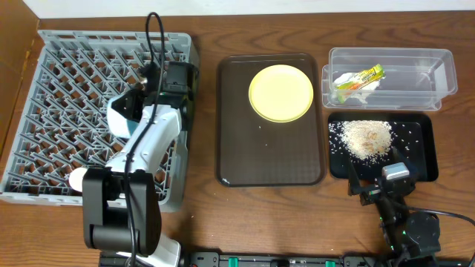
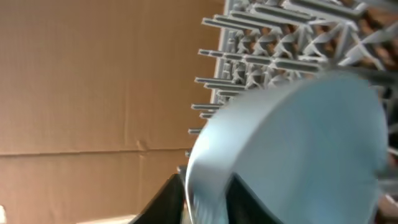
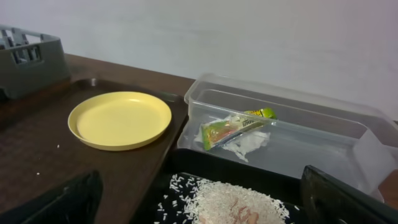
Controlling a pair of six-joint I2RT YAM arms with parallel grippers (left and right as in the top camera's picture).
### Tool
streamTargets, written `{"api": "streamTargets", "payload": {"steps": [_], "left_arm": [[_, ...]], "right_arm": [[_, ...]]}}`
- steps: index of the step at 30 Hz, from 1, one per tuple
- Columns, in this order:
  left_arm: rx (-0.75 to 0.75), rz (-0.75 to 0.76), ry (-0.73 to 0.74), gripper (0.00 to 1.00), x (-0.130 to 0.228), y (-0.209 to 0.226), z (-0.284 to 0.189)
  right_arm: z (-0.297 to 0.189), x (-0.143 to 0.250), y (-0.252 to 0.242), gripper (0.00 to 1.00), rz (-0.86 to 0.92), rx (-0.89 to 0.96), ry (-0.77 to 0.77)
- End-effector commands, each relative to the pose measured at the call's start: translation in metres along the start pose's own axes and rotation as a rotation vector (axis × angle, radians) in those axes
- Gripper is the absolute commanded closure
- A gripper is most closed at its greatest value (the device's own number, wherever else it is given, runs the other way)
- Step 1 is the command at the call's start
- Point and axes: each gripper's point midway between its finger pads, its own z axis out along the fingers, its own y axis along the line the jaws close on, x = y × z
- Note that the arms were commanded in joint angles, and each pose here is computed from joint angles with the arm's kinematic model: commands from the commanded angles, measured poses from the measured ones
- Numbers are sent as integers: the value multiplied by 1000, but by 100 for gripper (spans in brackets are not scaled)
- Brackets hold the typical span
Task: Sort waste into correct bins and load items into the dishwasher
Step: 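Move the left gripper to the yellow plate and grip its rim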
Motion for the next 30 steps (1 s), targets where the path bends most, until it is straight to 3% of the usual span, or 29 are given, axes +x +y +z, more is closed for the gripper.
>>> {"api": "streamTargets", "payload": {"steps": [1,5,9,14,20,24,27,30], "left_arm": [[37,53,5,63,5,-13,-2],[54,-29,-17,42,7,-13,-18],[172,-30,-114,28,-4,-23,-55],[431,-35,-246,25,-12,-46,-111],[986,-115,-335,25,-13,-96,-208],[1291,-128,-448,16,-27,-107,-274],[1352,-173,-516,13,-45,-107,-290],[1355,-282,-495,12,-66,-115,-284]], "right_arm": [[0,1,-1,1,5,2,4],[0,1,-1,1,5,2,4],[0,1,-1,1,5,2,4],[0,1,-1,1,5,2,4],[0,1,-1,1,5,2,4],[0,1,-1,1,5,2,4],[0,1,-1,1,5,2,4],[0,1,-1,1,5,2,4]]}}
